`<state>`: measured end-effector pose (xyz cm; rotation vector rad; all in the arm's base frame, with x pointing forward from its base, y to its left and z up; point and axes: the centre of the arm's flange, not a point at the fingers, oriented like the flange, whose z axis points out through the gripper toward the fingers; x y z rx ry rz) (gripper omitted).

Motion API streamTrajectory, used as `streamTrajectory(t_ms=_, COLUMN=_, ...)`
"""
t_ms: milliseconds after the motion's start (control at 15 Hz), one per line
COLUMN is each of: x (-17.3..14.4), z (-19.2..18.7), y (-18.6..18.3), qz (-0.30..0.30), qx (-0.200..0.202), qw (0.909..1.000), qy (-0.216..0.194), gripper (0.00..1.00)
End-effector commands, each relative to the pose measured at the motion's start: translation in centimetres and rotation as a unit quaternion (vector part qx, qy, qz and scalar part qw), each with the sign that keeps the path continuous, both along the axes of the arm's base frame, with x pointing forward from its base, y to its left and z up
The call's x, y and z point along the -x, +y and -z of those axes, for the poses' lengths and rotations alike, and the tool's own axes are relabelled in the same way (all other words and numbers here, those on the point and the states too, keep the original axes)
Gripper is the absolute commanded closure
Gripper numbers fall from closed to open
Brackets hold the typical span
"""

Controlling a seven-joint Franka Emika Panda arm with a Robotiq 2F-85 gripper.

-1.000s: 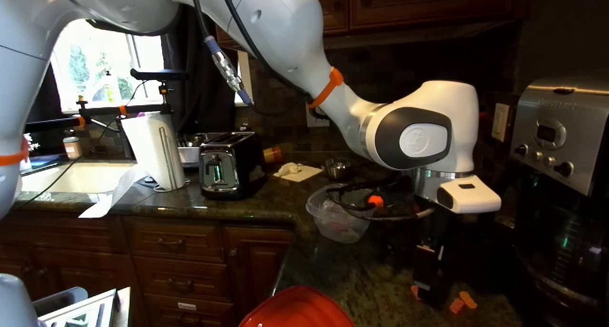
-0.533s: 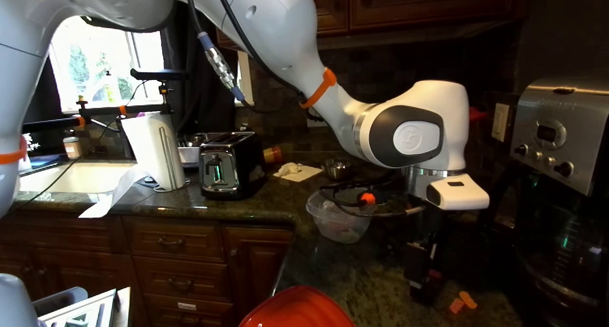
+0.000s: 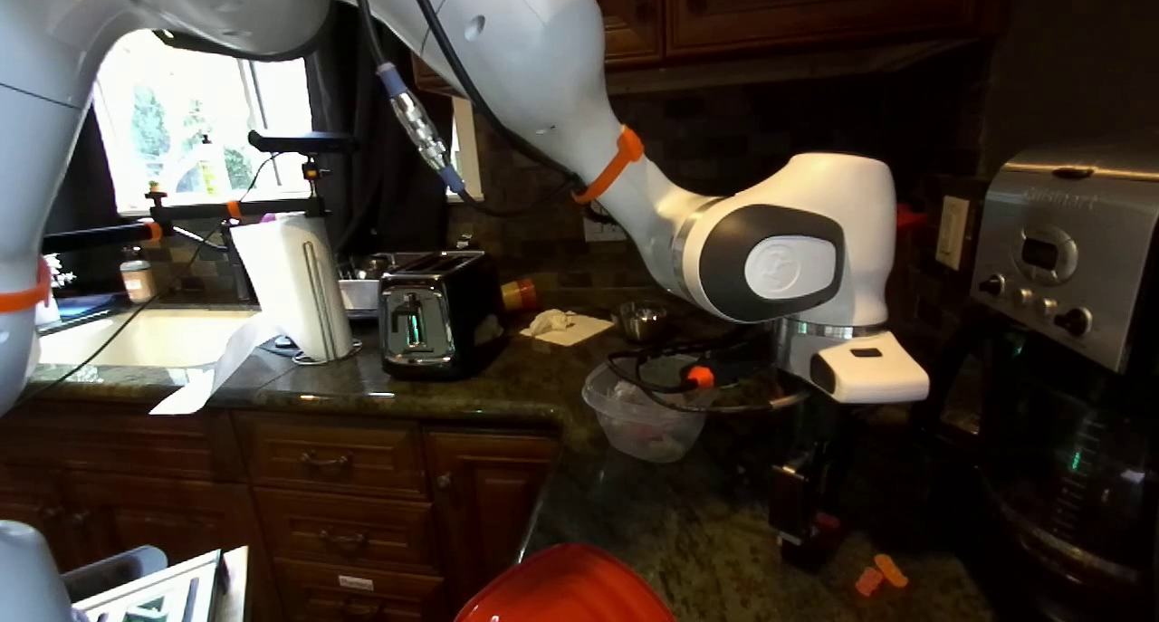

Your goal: Put two gummy bears into the lunchbox

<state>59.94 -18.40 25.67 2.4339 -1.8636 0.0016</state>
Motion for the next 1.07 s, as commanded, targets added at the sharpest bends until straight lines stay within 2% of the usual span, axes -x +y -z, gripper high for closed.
streamTrajectory(t_ms=0, x=0.6, z=1.3, y=-0.2, qz=0.009, qx=-0.017, qw=0.9997, qy=-0.013, gripper=0.49)
streamTrajectory(t_ms=467, x=0.9, z=0.6, y=-0.9, qz=0.010, qx=-0.023, qw=0.9992, qy=-0.031, gripper=0.99)
streamTrajectory(t_ms=600, x=1.1, z=0.0, y=-0.8, qz=0.006, qx=-0.020, qw=0.9991, qy=-0.035, gripper=0.96)
streamTrajectory(t_ms=1000, x=1.7, z=-2.9, y=0.3, qz=-0.035, qx=-0.006, qw=0.9972, qy=-0.066, gripper=0.99)
